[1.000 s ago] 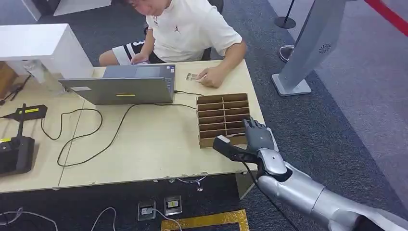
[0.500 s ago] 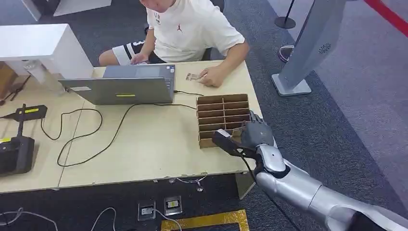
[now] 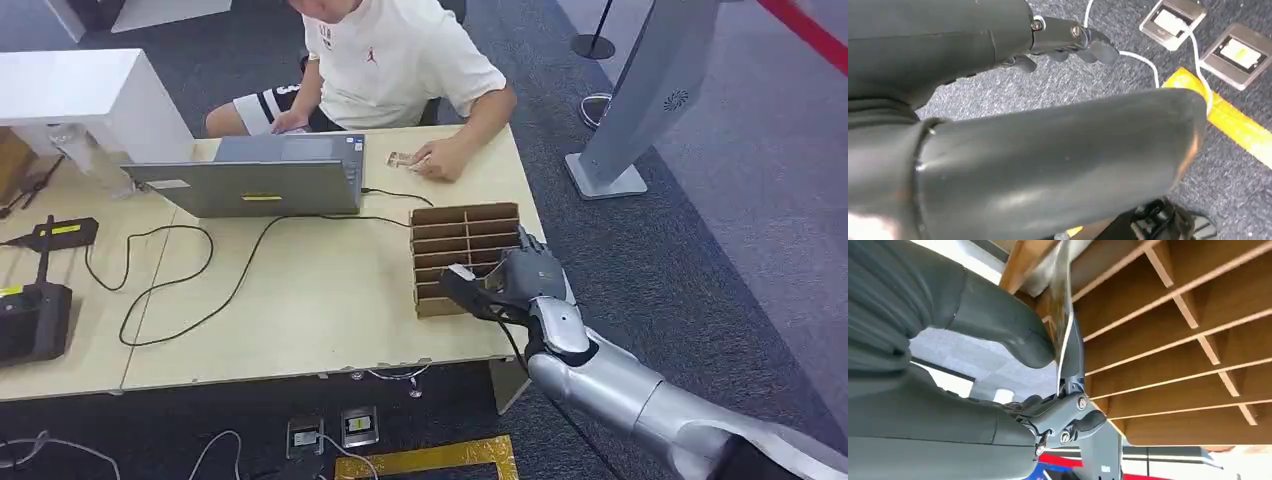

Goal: Pass the card to the sensor for recognition and then transmit it.

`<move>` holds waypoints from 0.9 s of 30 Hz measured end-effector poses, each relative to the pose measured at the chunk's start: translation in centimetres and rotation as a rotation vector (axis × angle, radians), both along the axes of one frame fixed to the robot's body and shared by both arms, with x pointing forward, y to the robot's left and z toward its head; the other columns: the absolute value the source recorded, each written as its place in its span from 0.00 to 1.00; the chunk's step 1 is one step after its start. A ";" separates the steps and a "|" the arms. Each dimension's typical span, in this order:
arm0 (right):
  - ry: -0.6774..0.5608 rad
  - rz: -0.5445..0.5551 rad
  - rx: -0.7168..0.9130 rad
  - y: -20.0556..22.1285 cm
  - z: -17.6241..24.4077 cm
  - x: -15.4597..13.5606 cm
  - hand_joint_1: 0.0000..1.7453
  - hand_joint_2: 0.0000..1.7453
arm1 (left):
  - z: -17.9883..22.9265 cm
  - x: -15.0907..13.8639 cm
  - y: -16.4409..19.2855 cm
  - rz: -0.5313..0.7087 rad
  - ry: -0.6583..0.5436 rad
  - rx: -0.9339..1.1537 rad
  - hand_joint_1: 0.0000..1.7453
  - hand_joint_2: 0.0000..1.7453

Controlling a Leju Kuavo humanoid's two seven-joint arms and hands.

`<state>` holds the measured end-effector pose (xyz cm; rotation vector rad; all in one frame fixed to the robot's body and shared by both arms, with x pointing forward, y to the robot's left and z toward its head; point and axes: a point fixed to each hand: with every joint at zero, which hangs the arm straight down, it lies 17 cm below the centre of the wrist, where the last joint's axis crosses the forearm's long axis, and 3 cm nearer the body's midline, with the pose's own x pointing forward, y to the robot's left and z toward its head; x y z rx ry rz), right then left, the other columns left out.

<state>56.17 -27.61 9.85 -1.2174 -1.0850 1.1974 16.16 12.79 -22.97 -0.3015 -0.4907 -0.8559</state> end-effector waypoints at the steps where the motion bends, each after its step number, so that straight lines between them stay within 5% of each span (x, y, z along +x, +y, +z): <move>1: 0.000 -0.001 0.000 0.0 0.0 0.0 1.00 1.00 | 0.0 0.0 0.0 0.000 0.000 0.000 0.00 0.00; 17: -0.031 -0.038 0.013 -0.9 0.5 0.2 1.00 1.00 | 0.1 -1.4 -1.7 -0.003 0.020 -0.025 0.00 0.00; 27: -0.189 -0.080 0.052 -2.9 7.4 2.7 1.00 1.00 | 0.3 -0.2 -1.4 -0.013 -0.001 -0.018 0.00 0.00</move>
